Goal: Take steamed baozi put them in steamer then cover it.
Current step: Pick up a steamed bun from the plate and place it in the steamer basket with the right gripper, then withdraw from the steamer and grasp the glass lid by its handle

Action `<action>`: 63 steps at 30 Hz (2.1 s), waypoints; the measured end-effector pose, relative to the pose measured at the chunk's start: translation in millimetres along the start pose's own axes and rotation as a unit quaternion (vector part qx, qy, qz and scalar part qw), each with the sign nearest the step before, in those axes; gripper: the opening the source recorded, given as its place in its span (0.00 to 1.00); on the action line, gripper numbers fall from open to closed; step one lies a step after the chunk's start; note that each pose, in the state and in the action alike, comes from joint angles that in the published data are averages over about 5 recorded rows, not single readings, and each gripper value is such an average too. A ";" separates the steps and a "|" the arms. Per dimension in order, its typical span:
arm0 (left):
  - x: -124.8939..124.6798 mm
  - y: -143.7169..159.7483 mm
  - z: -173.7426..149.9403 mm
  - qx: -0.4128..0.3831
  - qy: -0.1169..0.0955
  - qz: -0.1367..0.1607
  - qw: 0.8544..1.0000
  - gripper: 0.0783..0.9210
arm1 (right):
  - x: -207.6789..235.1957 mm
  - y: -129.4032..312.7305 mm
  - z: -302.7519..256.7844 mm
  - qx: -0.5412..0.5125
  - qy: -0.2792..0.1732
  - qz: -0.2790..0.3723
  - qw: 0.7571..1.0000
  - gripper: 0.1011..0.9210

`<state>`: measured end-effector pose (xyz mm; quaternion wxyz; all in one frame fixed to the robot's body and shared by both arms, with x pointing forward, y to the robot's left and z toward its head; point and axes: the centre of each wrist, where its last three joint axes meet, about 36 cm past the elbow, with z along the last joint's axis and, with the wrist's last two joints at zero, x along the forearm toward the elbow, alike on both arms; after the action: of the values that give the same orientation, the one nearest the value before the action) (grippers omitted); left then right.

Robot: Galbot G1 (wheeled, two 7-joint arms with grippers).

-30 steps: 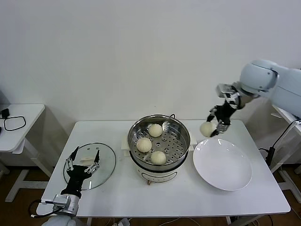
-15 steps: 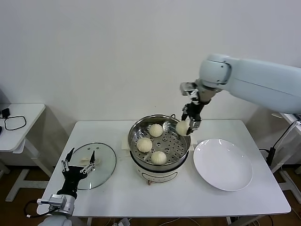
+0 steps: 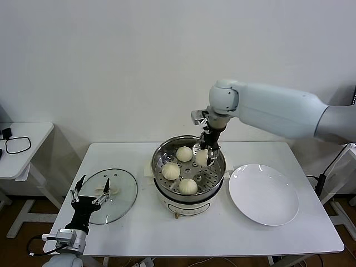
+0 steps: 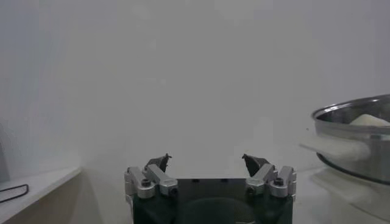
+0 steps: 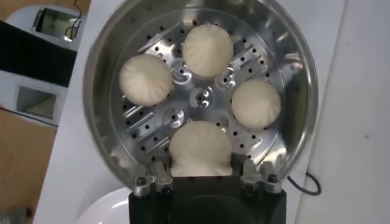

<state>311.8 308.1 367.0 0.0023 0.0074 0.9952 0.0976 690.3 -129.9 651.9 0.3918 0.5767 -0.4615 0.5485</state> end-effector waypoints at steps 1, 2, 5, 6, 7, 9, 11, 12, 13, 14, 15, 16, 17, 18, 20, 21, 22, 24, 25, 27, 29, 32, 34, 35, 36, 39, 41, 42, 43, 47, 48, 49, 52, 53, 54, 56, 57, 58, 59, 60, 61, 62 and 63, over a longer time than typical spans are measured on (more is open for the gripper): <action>0.1 0.3 0.1 0.000 0.000 0.000 1.000 0.88 | -4.3 -0.9 -0.6 0.001 0.001 -0.002 1.000 0.68; 0.2 0.7 0.1 -0.001 0.000 -0.001 1.000 0.88 | -8.2 -1.6 -0.8 0.001 0.002 -0.003 1.000 0.68; 0.7 2.4 0.5 -0.001 0.001 -0.002 1.000 0.88 | -19.7 -3.0 -0.2 0.001 0.005 -0.008 1.000 0.68; 0.9 2.9 0.7 -0.001 0.002 -0.003 1.000 0.88 | -23.1 -3.4 0.0 0.001 0.006 -0.009 1.000 0.68; 1.1 3.3 1.0 -0.001 0.002 -0.003 1.000 0.88 | -26.3 -3.8 -0.2 0.001 0.007 -0.010 1.000 0.68; 1.3 3.8 1.4 -0.001 0.003 -0.004 1.000 0.88 | -32.1 -4.7 -0.9 0.001 0.008 -0.012 1.000 0.68; 1.5 3.9 1.6 -0.001 0.003 -0.004 1.000 0.88 | -36.9 -5.3 -1.0 0.002 0.010 -0.013 1.000 0.68; 1.6 3.9 1.7 -0.001 0.003 -0.004 1.000 0.88 | -39.0 -5.5 -0.7 0.001 0.011 -0.014 1.000 0.68; 1.8 4.0 1.8 -0.001 0.004 -0.004 1.000 0.88 | -40.9 -5.5 -0.2 0.001 0.012 -0.014 1.000 0.68; 1.9 4.1 1.8 -0.001 0.004 -0.004 1.000 0.88 | -42.7 -5.6 0.3 0.001 0.012 -0.015 1.000 0.68; 2.0 4.2 1.9 -0.001 0.004 -0.004 1.000 0.88 | -44.4 -5.5 0.7 0.001 0.013 -0.016 1.000 0.68; 2.0 4.3 1.9 -0.001 0.004 -0.004 1.000 0.88 | -45.8 -5.4 1.1 0.001 0.013 -0.017 1.000 0.68; 2.1 4.5 1.9 -0.001 0.004 -0.005 1.000 0.88 | -46.9 -5.2 1.5 0.001 0.014 -0.017 1.000 0.68; 2.1 4.5 1.9 -0.001 0.004 -0.005 1.000 0.88 | -47.6 -5.1 2.0 0.001 0.014 -0.018 1.000 0.69; 2.0 4.5 1.9 -0.001 0.004 -0.005 1.000 0.88 | -48.0 -4.8 3.2 0.000 0.013 -0.017 1.000 0.72; 2.0 4.3 1.8 -0.001 0.004 -0.004 1.000 0.88 | -47.7 -4.5 3.9 0.000 0.013 -0.017 1.000 0.74; 1.9 4.0 1.8 -0.001 0.004 -0.004 1.000 0.88 | -47.2 -4.3 4.6 0.000 0.012 -0.016 1.000 0.77; 2.0 3.4 1.6 0.000 0.004 -0.004 1.000 0.88 | -45.8 -3.7 6.1 -0.001 0.011 -0.015 1.000 0.83; 2.1 3.2 1.5 0.000 0.005 -0.003 1.000 0.88 | -44.9 -3.3 6.9 -0.001 0.010 -0.014 1.000 0.85; 2.6 3.0 1.5 0.000 0.005 -0.003 1.000 0.88 | -41.5 -2.6 9.1 -0.002 0.008 -0.013 1.000 0.87; 3.2 2.7 1.5 0.000 0.005 -0.003 1.000 0.88 | -35.2 -1.7 12.5 -0.004 0.004 -0.011 1.000 0.88; 3.5 1.7 0.5 0.000 0.005 -0.002 1.000 0.88 | -19.7 0.6 20.9 -0.008 -0.002 -0.005 1.000 0.88; 3.3 0.5 -0.8 0.001 0.003 -0.001 1.000 0.88 | -5.3 3.1 28.3 -0.013 -0.009 0.001 1.000 0.88; 3.1 -0.2 -1.7 0.001 0.002 -0.001 1.000 0.88 | 2.4 4.8 32.6 -0.016 -0.012 0.006 1.000 0.88; 3.0 -0.8 -2.5 0.001 0.002 -0.001 1.000 0.88 | 10.2 6.9 37.3 -0.019 -0.017 0.010 1.000 0.88; 2.4 -2.7 -5.1 0.001 -0.001 0.000 1.000 0.88 | 30.1 15.5 53.5 -0.031 -0.034 0.024 0.999 0.88; 2.1 -3.9 -6.6 0.001 -0.002 0.001 1.000 0.88 | 40.9 23.1 66.4 -0.039 -0.049 0.034 0.997 0.88; 1.8 -4.4 -7.3 0.001 -0.002 0.001 1.000 0.88 | 45.6 27.5 73.5 -0.044 -0.058 0.040 0.997 0.88; 1.5 -4.9 -7.9 0.001 -0.003 0.002 1.000 0.88 | 49.6 32.4 81.0 -0.049 -0.068 0.046 0.995 0.88; -1.1 -6.1 -9.9 0.000 -0.008 0.003 1.000 0.88 | 57.8 54.9 112.8 -0.069 -0.118 0.076 0.988 0.88; -1.9 -6.1 -10.5 0.000 -0.009 0.003 1.000 0.88 | 58.7 61.5 121.4 -0.074 -0.133 0.087 0.984 0.88; -2.7 -6.0 -11.2 0.000 -0.011 0.003 1.000 0.88 | 58.9 68.4 130.3 -0.079 -0.149 0.100 0.981 0.88; -5.5 -5.0 -13.3 -0.001 -0.014 0.004 1.000 0.88 | 54.3 91.6 157.2 -0.095 -0.201 0.147 0.964 0.88; -6.6 -4.3 -13.7 -0.001 -0.014 0.003 1.000 0.88 | 50.9 100.1 166.0 -0.101 -0.219 0.165 0.956 0.88; -7.8 -3.6 -14.0 -0.002 -0.013 0.003 1.000 0.88 | 46.3 109.2 174.3 -0.108 -0.238 0.185 0.947 0.88; -10.2 -2.4 -14.5 -0.003 -0.012 0.002 1.000 0.88 | 35.2 127.9 188.3 -0.124 -0.274 0.227 0.926 0.88; -11.4 -1.9 -14.8 -0.004 -0.011 0.001 1.000 0.88 | 28.5 137.4 193.8 -0.133 -0.292 0.249 0.914 0.88; -12.5 -1.7 -15.3 -0.005 -0.010 0.002 1.000 0.88 | 21.7 146.7 198.1 -0.142 -0.309 0.271 0.901 0.88; -13.7 -1.9 -15.9 -0.006 -0.011 0.002 1.000 0.88 | 14.9 155.5 201.2 -0.152 -0.324 0.293 0.886 0.88; -14.9 -2.4 -16.6 -0.007 -0.012 0.003 1.000 0.88 | 8.1 164.2 203.3 -0.161 -0.339 0.316 0.871 0.88; -16.3 -3.1 -17.4 -0.008 -0.013 0.004 1.000 0.88 | 1.5 172.6 204.4 -0.170 -0.353 0.339 0.855 0.88; -17.8 -3.9 -18.2 -0.009 -0.015 0.004 1.000 0.88 | -5.0 180.4 204.6 -0.179 -0.366 0.361 0.839 0.88; -19.3 -4.8 -19.0 -0.009 -0.017 0.005 1.000 0.88 | -11.6 188.0 204.2 -0.189 -0.379 0.382 0.822 0.88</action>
<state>330.9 299.4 384.8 0.0193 0.0138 0.9940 0.1068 565.1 -374.5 611.5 0.0466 0.4312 -0.8515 0.2948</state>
